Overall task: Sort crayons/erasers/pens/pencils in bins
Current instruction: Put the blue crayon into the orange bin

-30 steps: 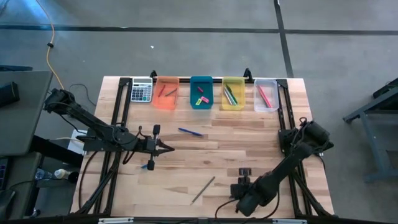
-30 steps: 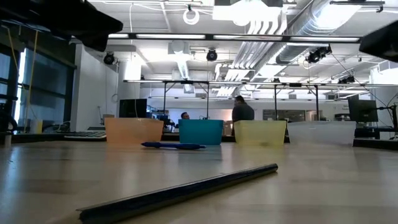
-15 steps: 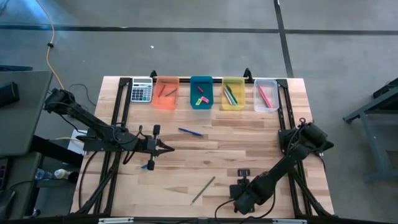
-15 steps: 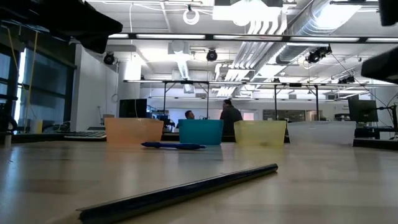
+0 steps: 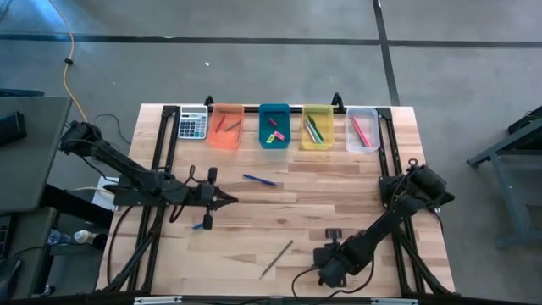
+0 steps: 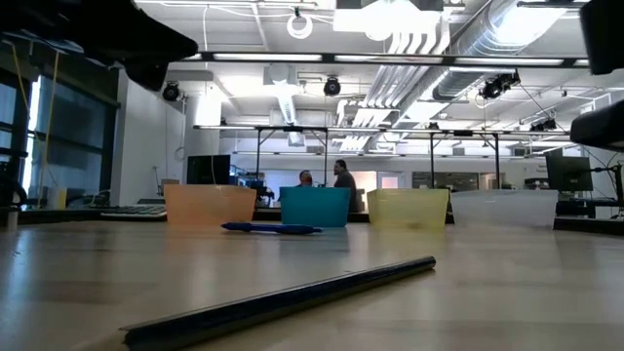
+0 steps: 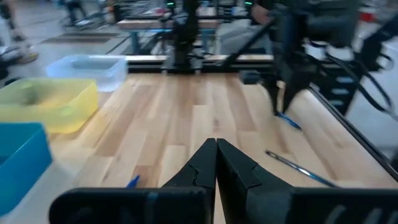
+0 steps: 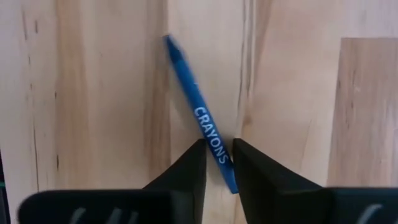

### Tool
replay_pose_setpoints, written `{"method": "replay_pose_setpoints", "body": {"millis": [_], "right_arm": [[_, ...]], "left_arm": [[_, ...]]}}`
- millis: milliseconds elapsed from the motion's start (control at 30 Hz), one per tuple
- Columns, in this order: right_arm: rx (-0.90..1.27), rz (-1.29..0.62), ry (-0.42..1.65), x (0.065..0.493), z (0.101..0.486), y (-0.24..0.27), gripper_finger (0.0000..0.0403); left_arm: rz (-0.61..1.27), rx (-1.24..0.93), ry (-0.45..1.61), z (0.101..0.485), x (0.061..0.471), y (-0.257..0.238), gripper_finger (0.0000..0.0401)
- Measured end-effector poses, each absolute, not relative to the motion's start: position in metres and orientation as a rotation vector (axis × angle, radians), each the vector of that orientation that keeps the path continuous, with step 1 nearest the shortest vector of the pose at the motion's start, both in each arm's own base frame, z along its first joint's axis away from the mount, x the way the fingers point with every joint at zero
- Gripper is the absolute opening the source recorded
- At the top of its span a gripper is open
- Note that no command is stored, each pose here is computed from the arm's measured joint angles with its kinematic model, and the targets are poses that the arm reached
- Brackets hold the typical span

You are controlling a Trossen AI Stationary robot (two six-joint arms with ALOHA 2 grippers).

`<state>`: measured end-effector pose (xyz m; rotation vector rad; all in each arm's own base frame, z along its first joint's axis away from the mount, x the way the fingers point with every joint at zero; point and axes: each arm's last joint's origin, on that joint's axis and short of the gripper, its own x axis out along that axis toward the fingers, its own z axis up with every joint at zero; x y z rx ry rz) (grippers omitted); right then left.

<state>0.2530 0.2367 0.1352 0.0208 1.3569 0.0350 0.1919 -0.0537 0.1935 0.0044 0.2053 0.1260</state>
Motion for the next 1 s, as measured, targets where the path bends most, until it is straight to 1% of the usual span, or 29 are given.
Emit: {"method": "replay_pose_setpoints", "body": {"millis": [167,267,367,533,600,767,867,1000], "right_arm": [[0.077,0.007,1.374,0.259,0.137,0.232,0.0038],[0.081,0.015,1.372,0.261,0.141,0.23,0.0024],[0.087,0.012,1.302,0.264,0.153,0.227,0.0016],[0.038,0.0,1.088,0.274,0.169,0.221,0.0013],[0.042,0.0,0.979,0.285,0.173,0.217,0.0013],[0.079,0.017,0.713,0.32,0.185,0.199,0.0012],[0.091,0.023,0.553,0.34,0.198,0.186,0.0012],[0.085,0.03,0.321,0.361,0.219,0.17,0.0012]], "left_arm": [[0.174,-0.055,0.2,0.194,0.193,-0.047,0.0],[0.187,-0.031,0.202,0.193,0.194,-0.044,0.0],[0.222,-0.027,0.161,0.187,0.19,-0.038,0.0],[0.164,-0.124,0.029,0.168,0.174,-0.022,0.0],[0.14,-0.174,-0.018,0.164,0.167,-0.018,0.0],[0.043,-0.229,-0.129,0.169,0.161,-0.019,0.0004],[-0.011,-0.228,-0.193,0.177,0.162,-0.023,0.0017],[-0.051,-0.229,-0.272,0.189,0.162,-0.029,0.0048]]}}
